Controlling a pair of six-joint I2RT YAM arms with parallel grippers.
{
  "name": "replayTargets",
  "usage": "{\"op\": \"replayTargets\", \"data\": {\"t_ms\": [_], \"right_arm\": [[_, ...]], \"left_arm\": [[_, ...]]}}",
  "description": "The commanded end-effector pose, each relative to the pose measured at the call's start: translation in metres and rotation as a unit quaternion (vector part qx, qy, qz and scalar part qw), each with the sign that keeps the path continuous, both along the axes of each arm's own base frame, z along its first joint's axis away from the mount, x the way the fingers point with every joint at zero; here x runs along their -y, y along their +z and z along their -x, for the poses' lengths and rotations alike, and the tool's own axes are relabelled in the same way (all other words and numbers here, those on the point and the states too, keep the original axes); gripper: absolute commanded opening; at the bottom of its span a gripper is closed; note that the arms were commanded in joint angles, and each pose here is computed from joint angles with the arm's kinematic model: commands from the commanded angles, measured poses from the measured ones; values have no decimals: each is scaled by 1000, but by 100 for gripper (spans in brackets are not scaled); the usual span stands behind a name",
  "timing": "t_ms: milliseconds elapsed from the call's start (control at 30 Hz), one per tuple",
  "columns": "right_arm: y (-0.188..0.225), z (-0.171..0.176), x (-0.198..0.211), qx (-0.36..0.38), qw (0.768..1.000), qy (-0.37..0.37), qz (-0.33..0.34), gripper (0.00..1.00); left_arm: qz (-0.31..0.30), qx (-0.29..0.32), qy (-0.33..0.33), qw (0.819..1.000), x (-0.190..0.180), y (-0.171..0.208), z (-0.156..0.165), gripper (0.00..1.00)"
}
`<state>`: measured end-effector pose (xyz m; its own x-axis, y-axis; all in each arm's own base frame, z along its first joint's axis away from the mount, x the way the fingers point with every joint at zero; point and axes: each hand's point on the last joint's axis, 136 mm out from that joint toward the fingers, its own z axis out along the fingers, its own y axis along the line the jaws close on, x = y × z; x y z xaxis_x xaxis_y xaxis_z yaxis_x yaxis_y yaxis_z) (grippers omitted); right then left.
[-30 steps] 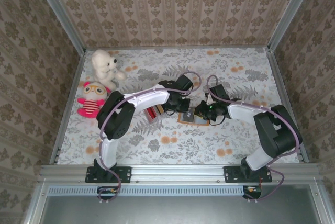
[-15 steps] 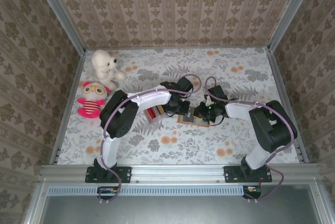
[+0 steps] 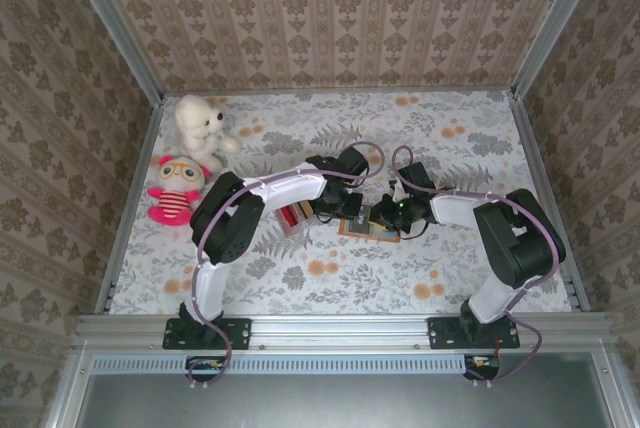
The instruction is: Take the credit cards out of the card holder
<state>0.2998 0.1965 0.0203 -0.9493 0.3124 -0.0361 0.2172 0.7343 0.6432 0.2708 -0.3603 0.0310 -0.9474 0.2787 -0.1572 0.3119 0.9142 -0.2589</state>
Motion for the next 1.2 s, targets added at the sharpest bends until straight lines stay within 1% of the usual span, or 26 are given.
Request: {"op": "replayTargets", "data": {"t_ms": [0,167,267,300,400,467,600,767,867,1000,1067,1167], "right_arm": [[2,0,-9,0,1000,21,-18,15],[3,1,-12,6,999,31,-26,15],[6,2,-12,12,999,37,-28,15],[6,2,-11,11,999,37,-24,13],[2,4,-3,6,999,31,3,9],[-1,5,5,0,999,25,30,7],[-2,10,20,-4,997,17,74,6],[4,13,28,2,996,12,93,7],[10,11,26,14,996,13,84,8],[24,7,7,33,999,30,29,13],[27,5,0,34,999,36,7,15],[27,4,-4,32,999,36,-5,17]], "left_arm": [[-12,-40,-6,999,-2,-21,15,4],[-12,-42,-6,999,-2,-22,16,4],[-14,-44,-6,999,-4,-24,16,5],[-14,-44,-6,999,-4,-24,16,5],[-23,-42,-4,999,-7,-25,16,5],[-29,-38,0,999,-10,-24,15,8],[-38,-35,12,999,-17,-23,14,15],[-39,-35,14,999,-18,-23,13,16],[-38,-34,12,999,-18,-23,13,13],[-32,-27,9,999,-15,-16,9,12],[-25,-17,5,1000,-12,-7,6,12],[-13,-1,3,1000,-8,9,1,12]]}}
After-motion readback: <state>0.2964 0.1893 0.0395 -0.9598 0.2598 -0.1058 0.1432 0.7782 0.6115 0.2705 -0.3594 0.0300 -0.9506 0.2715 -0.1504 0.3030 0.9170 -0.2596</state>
